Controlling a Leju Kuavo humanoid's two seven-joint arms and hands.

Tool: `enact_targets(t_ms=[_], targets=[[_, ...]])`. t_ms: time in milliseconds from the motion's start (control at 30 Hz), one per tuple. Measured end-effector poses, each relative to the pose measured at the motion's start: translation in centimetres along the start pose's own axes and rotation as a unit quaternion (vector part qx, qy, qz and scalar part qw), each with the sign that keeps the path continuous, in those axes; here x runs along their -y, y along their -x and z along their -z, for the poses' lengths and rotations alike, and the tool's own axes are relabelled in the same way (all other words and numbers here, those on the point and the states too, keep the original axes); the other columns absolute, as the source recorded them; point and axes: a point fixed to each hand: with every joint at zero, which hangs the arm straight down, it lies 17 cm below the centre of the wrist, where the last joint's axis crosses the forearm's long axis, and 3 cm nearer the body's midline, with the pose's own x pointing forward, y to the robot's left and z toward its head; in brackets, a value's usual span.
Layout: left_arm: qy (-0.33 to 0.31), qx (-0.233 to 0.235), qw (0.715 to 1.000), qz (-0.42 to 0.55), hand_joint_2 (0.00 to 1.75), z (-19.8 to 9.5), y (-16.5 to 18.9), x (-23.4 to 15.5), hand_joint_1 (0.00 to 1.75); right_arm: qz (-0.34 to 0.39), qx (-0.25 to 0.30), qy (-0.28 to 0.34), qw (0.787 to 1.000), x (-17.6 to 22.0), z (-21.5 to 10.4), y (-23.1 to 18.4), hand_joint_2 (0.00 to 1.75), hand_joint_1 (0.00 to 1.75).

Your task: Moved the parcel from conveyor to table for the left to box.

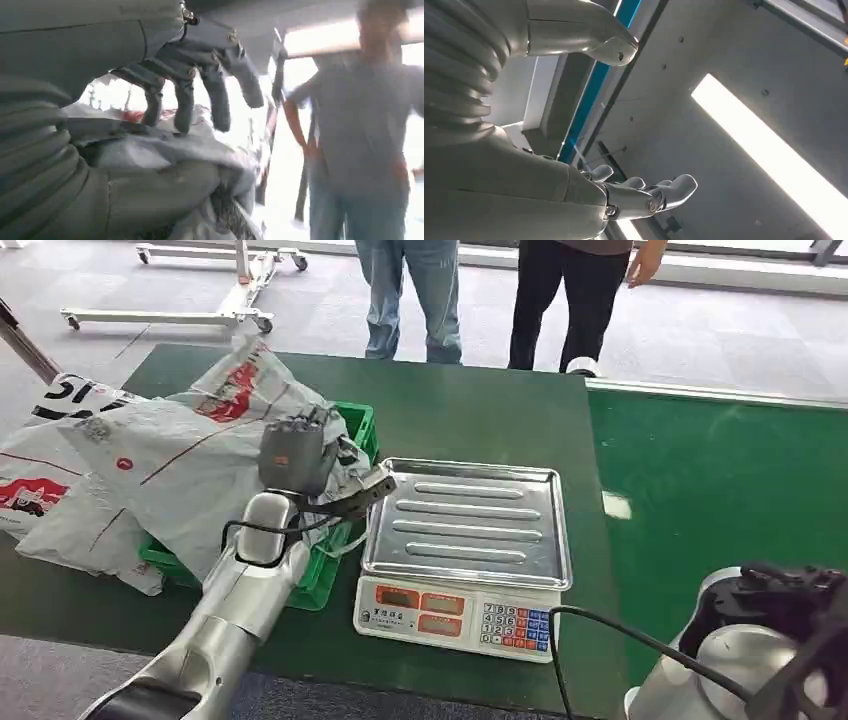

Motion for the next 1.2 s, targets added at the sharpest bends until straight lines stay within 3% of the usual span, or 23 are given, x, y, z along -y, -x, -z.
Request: enact_targets(t_ms=[100, 300, 667, 767, 867, 1000, 1200], targets=[[0.062, 0.012, 0.998, 0.001, 1.75, -0.9, -0.3, 3.7, 0.00, -0.001, 0.000, -0.001, 1.000, 0.0, 0.0, 0.0, 1.75, 0.00], [0.102, 0.020, 0.995, 0.006, 1.75, -1.6, -0.5, 6.3, 0.00, -0.001, 0.000, -0.001, 1.000, 0.0, 0.0, 0.0, 1.75, 0.00], [0.096, 0.028, 0.995, -0.011, 1.75, -1.6, -1.1, 6.3, 0.00, -0.002, 0.001, -0.003, 1.000, -0.1, -0.1, 0.0, 1.75, 0.00], [0.012, 0.029, 0.998, -0.052, 1.75, -1.3, -1.4, 3.3, 0.00, 0.000, -0.001, -0.002, 1.000, -0.1, -0.1, 0.0, 1.75, 0.00], [-0.151, 0.035, 0.978, -0.142, 1.75, -1.3, -1.6, -4.9, 0.00, 0.004, -0.006, -0.002, 1.000, -0.1, -0.2, 0.2, 1.75, 0.00], [-0.388, 0.008, 0.887, -0.250, 1.75, -4.7, 2.5, -18.3, 0.00, 0.011, -0.014, -0.004, 1.000, -0.4, -0.5, 0.5, 1.75, 0.00], [-0.532, -0.008, 0.805, -0.264, 1.75, -11.1, 4.5, -28.0, 0.00, 0.012, -0.016, -0.006, 1.000, -0.6, -0.7, 0.5, 1.75, 0.00]])
